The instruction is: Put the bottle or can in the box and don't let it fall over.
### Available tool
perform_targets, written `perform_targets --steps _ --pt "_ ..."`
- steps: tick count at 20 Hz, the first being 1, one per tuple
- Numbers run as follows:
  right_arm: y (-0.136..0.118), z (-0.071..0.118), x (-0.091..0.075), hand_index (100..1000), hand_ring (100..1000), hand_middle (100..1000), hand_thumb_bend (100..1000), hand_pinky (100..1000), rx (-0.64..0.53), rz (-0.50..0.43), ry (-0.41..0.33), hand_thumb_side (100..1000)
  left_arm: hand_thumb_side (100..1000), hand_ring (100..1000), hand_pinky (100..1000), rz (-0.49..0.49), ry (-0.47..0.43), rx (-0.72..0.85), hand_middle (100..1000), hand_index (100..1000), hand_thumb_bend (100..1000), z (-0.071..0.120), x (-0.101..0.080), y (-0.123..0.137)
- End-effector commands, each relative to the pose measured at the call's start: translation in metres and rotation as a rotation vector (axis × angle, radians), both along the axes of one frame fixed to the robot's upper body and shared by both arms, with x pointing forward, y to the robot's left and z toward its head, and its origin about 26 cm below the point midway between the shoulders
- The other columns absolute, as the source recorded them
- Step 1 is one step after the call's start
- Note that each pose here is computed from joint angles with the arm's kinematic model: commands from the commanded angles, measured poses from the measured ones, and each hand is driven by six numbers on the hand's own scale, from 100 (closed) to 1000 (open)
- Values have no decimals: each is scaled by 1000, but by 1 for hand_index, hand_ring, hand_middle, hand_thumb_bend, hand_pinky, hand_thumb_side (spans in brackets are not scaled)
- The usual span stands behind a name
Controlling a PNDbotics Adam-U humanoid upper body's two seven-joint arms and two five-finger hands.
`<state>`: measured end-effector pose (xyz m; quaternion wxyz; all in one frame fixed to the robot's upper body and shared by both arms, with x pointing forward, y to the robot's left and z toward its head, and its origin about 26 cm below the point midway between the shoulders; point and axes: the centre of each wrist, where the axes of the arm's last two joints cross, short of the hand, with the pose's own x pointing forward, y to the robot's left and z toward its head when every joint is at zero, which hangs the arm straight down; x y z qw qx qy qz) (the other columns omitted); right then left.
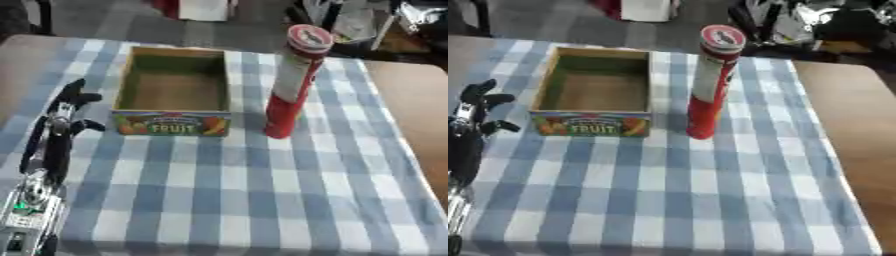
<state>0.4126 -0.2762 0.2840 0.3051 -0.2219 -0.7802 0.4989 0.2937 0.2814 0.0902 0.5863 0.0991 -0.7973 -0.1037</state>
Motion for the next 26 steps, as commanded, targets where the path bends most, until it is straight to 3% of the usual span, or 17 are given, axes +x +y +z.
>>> perform_targets --steps 1,4,8,26 --pt "3 6 14 996 842 886 100 730 -30 -8 19 712 985 931 543 -19 -33 21 706 952 356 11 2 0" --pt "10 2 28 1000 886 914 100 784 -44 -16 43 887 985 931 544 -24 -32 20 706 952 355 11 2 -1" --pt "17 -4 44 1000 911 927 100 817 -83 -26 99 1000 986 931 544 -26 -30 19 706 952 355 11 2 -1" --pt "32 -36 72 1000 912 920 100 834 -136 -63 209 1000 986 930 545 -44 -32 11 706 953 354 12 3 -4"
